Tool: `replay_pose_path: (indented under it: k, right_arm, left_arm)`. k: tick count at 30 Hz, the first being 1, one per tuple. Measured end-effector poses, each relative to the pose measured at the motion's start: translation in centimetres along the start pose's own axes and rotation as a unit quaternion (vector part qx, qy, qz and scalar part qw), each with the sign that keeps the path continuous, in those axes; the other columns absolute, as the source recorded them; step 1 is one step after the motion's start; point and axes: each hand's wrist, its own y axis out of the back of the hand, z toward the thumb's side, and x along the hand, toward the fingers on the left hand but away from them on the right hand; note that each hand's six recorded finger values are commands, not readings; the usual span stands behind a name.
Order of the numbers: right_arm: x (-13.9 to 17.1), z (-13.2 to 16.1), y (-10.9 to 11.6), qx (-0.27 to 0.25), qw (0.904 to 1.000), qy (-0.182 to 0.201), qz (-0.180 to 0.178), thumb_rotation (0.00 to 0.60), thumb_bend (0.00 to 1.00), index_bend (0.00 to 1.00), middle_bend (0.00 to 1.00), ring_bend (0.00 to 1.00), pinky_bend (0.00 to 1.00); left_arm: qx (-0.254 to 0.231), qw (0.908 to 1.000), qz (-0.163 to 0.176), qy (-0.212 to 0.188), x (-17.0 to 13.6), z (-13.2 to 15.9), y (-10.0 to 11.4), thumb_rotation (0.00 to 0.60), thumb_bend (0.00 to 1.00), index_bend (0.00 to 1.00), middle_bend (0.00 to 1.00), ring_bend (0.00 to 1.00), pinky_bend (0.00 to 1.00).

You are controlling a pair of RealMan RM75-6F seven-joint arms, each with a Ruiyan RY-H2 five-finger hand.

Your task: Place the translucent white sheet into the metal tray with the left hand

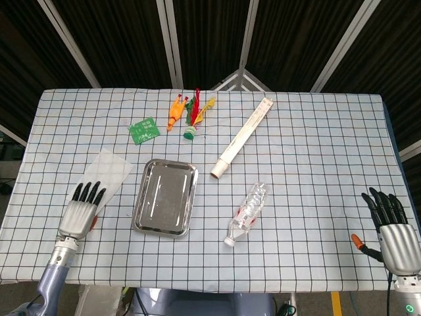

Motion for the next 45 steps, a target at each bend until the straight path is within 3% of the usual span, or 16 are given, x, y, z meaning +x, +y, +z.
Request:
replay_pose_path:
  k: [7,24,32,39,45]
  right_arm:
    - [0.0,0.0,0.0,0.000,1.0000,-0.001,0.000,0.600,0.29,0.00,0.00,0.00,0.00]
    - [0.0,0.0,0.0,0.001,1.0000,-0.002,-0.001,0.600,0.29,0.00,0.00,0.00,0.00]
    - [0.0,0.0,0.1,0.000,1.0000,-0.002,-0.002,0.600,0.29,0.00,0.00,0.00,0.00]
    - [0.0,0.0,0.0,0.000,1.0000,0.000,-0.002,0.600,0.29,0.00,0.00,0.00,0.00]
    - [-0.1,0.1,0.0,0.000,1.0000,0.000,-0.001,0.600,0.29,0.00,0.00,0.00,0.00]
  left_arm:
    - [-0.005,0.9998,0.017,0.005,0.2,-0.3,0.3,0.600,0.46,0.42,0.01,0.00,0.01]
    - [-0.013,0.9996,0.025,0.007,0.3,-0.9,1.0,0.600,0.50,0.57,0.04,0.00,0.01]
    - [-0.020,0.9990,0.040,0.004,0.5,-0.9,2.4,0.600,0.50,0.58,0.05,0.00,0.01]
    - [-0.030,0.9963,0.080,-0.003,1.7,-0.5,6.1,0.600,0.50,0.58,0.05,0.00,0.01]
    - [-0.059,0.9884,0.140,-0.012,3.6,1.1,12.3,0.600,0.50,0.58,0.05,0.00,0.01]
